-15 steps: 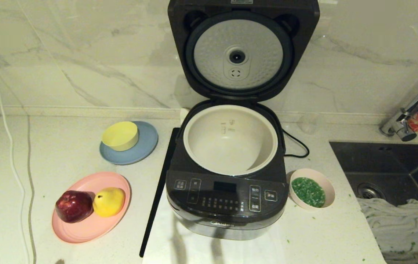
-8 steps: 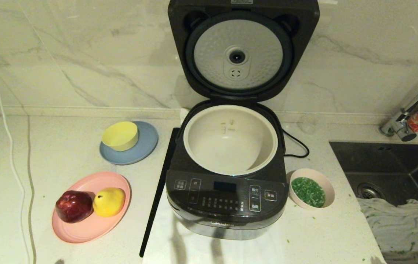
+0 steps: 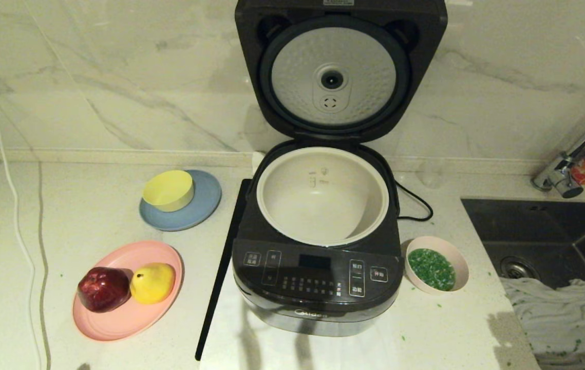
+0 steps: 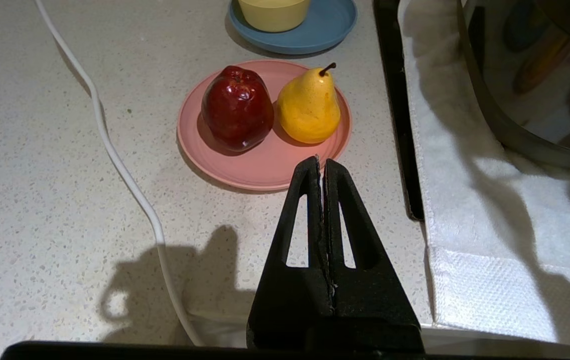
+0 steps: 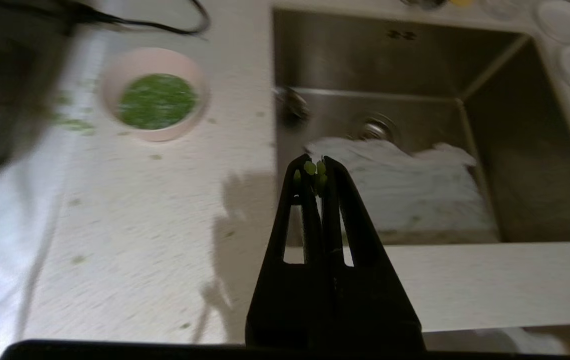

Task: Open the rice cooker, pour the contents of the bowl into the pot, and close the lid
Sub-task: Turn on the tap

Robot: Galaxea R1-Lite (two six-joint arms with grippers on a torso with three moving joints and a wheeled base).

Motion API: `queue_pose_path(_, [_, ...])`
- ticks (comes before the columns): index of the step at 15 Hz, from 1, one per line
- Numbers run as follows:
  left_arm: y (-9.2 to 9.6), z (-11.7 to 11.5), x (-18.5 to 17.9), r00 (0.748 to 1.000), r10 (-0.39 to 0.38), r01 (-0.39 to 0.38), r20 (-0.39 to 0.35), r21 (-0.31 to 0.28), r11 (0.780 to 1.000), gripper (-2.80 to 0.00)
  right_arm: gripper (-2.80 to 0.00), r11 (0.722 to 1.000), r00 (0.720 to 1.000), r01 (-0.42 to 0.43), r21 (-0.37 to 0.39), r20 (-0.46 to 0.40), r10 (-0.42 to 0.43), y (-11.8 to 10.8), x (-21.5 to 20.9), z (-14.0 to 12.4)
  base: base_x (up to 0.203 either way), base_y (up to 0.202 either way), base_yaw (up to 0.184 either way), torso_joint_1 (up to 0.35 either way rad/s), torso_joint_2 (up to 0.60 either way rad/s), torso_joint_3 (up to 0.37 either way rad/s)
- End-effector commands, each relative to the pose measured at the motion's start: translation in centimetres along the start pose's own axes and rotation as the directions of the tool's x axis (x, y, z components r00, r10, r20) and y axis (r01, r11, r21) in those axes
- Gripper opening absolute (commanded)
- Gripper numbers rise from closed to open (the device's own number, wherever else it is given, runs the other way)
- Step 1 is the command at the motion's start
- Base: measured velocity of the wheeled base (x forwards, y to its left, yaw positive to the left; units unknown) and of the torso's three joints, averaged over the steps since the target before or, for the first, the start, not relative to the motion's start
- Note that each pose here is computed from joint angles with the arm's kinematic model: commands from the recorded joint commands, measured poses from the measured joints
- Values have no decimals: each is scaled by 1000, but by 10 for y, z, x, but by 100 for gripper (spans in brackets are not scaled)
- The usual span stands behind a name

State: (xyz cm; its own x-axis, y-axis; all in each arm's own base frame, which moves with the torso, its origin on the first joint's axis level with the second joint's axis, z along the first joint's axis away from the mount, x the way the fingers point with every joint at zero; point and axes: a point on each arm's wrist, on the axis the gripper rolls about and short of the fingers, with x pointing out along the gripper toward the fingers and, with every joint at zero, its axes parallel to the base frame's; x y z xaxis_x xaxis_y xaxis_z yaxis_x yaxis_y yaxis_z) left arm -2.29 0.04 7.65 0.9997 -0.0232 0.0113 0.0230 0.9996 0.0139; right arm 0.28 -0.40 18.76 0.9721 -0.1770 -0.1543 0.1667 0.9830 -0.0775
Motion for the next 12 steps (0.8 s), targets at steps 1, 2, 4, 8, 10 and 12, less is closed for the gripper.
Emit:
queue_pose_path(1, [0,-2,1,1000,0,0,-7,0,1000,-280,-280,997,986,52,-52,-158,-60,7,52,22,0,0,0,0,0,0])
queue_pose_path(2, [0,-2,1,1000,0,0,-7,0,1000,-280,-280,994,980,89,-71,-171,-100,8,68,31,0,0,0,0,0,0])
queue_pose_path(4, [0,-2,1,1000,0,0,-7,0,1000,-280,-280,977,963,175,-120,-185,-195,11,99,45,0,0,0,0,0,0])
queue_pose_path(8, [0,-2,1,1000,0,0,-7,0,1000,-280,-280,931,915,305,-201,-210,-345,17,158,56,0,0,0,0,0,0])
queue_pose_path(10, [0,-2,1,1000,0,0,-7,1,1000,-280,-280,920,899,316,-230,-238,-369,20,193,53,0,0,0,0,0,0])
queue_pose_path(12, [0,-2,1,1000,0,0,-7,0,1000,-280,-280,904,879,357,-237,-244,-411,18,234,47,0,0,0,0,0,0])
